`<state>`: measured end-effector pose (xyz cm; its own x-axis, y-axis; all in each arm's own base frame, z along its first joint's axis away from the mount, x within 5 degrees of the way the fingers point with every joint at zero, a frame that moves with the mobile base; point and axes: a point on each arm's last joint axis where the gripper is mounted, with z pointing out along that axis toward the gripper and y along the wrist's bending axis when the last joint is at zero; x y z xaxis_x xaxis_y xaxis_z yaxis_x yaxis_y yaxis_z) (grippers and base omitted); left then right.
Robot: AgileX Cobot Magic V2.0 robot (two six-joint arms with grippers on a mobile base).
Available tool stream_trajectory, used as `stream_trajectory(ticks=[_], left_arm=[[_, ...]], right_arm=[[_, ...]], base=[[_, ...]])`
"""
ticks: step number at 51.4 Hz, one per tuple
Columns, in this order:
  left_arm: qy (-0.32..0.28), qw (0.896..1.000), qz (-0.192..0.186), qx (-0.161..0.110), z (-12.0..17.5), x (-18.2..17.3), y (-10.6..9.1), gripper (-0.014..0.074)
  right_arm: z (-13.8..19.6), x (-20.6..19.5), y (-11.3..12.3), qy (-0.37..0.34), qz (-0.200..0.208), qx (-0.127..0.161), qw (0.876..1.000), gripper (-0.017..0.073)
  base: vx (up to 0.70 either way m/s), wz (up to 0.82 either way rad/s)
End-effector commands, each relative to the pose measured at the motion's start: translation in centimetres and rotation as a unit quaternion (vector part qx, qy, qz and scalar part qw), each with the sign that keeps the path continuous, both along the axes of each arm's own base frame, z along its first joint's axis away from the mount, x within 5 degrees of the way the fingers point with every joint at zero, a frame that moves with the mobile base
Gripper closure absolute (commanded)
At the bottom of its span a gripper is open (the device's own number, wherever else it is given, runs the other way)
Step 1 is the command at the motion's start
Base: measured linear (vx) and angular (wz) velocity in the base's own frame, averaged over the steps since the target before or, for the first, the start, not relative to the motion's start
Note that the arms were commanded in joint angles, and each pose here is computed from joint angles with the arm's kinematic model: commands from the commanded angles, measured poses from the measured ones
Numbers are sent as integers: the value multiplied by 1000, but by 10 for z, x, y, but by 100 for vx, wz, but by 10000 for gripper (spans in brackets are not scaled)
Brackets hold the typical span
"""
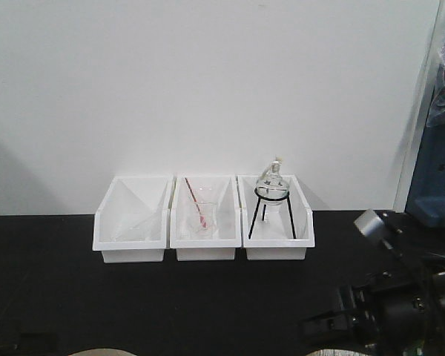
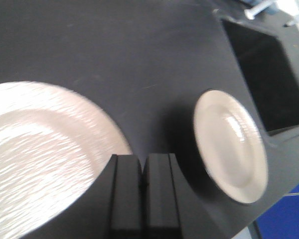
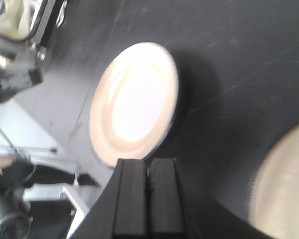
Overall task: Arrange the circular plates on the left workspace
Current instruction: 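Lower the right gripper to the rim of the plate nearer the sink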
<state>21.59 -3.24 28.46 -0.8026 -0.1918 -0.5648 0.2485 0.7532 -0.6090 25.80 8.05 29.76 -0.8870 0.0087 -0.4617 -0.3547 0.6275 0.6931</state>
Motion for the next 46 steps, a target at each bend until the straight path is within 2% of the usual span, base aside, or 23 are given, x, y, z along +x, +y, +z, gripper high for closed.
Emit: stream_trajectory(ticks=[1, 3, 6, 9, 12, 15, 22, 31, 35, 41, 46], left_arm=[[-1, 1000, 5, -5, 6, 0, 13, 594], [6, 1000, 13, -7, 2, -1, 20, 594], [23, 999, 38, -24, -9, -3, 27, 594], [37, 997, 55, -28, -20, -4, 33, 594], [57, 996, 61, -25, -31, -6, 37, 594], [71, 995, 65, -23, -37, -9, 38, 594], [72, 995, 74, -16, -40, -9, 40, 594], [74, 995, 60, -18, -40, -10, 38, 592], [60, 997, 43, 11, -42, -11, 39, 582], [59, 996, 51, 49, -46, -10, 45, 528], [58, 995, 59, 60, -47, -9, 47, 446]], right_arm=[[19, 3, -26, -24, -36, 39, 998, 563], [17, 3, -43, -20, -55, 50, 997, 563], [14, 2, -63, -19, -87, 77, 993, 563], [7, 0, -86, -17, -140, 109, 984, 563], [4, -2, -98, -19, -175, 143, 974, 563], [1, -4, -106, -25, -195, 162, 967, 563], [1, -6, -110, -39, -194, 166, 966, 563], [3, -4, -111, -44, -204, 173, 962, 563], [3, -4, -111, -47, -204, 172, 963, 563], [3, -4, -111, -55, -202, 167, 963, 563], [3, -2, -112, -57, -210, 167, 962, 563]], base=[[0, 0], [0, 0], [0, 0], [0, 0], [0, 0], [0, 0], [0, 0], [0, 0], [0, 0], [0, 0], [0, 0]])
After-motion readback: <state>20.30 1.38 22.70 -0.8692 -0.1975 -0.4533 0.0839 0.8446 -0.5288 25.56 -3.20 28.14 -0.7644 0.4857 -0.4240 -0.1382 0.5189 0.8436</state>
